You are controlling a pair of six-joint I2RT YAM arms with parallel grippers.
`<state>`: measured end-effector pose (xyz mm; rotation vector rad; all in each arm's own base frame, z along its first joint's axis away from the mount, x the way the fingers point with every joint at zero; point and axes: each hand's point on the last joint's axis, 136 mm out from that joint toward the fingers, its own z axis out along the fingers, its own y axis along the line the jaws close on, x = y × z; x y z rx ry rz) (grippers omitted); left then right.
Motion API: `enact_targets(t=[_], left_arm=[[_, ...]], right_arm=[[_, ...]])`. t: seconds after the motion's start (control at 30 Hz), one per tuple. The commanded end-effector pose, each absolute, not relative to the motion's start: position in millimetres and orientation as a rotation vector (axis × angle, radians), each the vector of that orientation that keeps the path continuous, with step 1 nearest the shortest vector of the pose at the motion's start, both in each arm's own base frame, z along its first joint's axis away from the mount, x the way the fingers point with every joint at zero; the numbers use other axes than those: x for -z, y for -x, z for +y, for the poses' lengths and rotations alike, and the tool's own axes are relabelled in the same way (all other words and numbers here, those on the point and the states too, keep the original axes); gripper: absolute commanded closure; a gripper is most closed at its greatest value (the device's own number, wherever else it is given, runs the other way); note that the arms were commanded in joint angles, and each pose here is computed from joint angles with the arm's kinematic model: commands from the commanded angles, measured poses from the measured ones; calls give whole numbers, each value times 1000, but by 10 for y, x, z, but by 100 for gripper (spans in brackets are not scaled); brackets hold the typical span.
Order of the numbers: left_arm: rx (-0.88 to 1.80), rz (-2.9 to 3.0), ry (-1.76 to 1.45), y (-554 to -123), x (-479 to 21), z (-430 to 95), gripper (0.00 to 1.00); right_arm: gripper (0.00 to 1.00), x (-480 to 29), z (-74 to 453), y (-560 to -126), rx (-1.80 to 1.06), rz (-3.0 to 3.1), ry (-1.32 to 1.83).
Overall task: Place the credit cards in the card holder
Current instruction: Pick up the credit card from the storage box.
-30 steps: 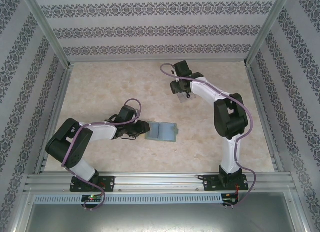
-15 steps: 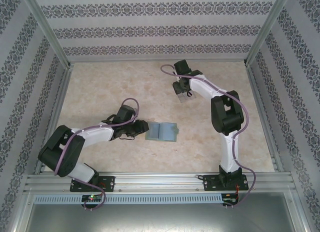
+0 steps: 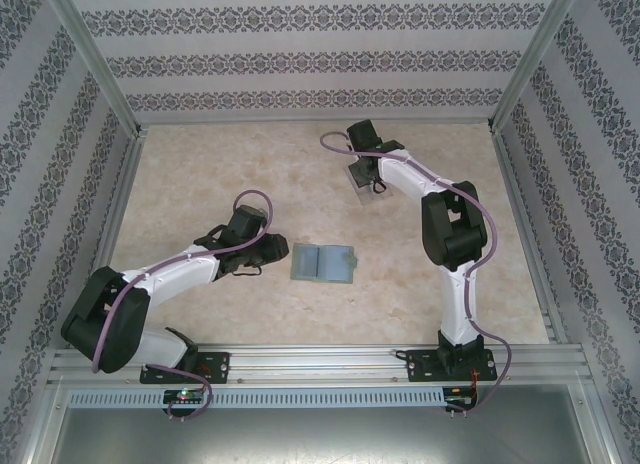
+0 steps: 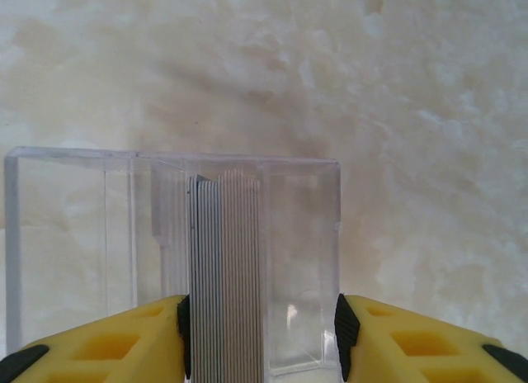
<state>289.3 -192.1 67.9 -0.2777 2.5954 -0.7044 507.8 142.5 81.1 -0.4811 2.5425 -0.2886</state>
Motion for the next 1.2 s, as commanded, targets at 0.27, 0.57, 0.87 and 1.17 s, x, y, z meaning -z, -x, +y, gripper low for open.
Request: enact_targets(t=[0.27, 0.57, 0.87, 1.17], left_arm=[[641, 2598, 251, -2888, -678, -1868, 59], [646, 2603, 245, -2876, -678, -1872, 58], [662, 2599, 247, -2855, -670, -1876, 58], [635, 2598, 205, -2863, -744, -1855, 58]], right_arm=[[62, -1149, 1412, -5072, 417, 2432, 531], [65, -1192, 1428, -5071, 488, 2408, 565], [94, -1191, 1483, -5021, 452, 2415, 575], [100, -1452, 1639, -4905, 253, 2411, 502]])
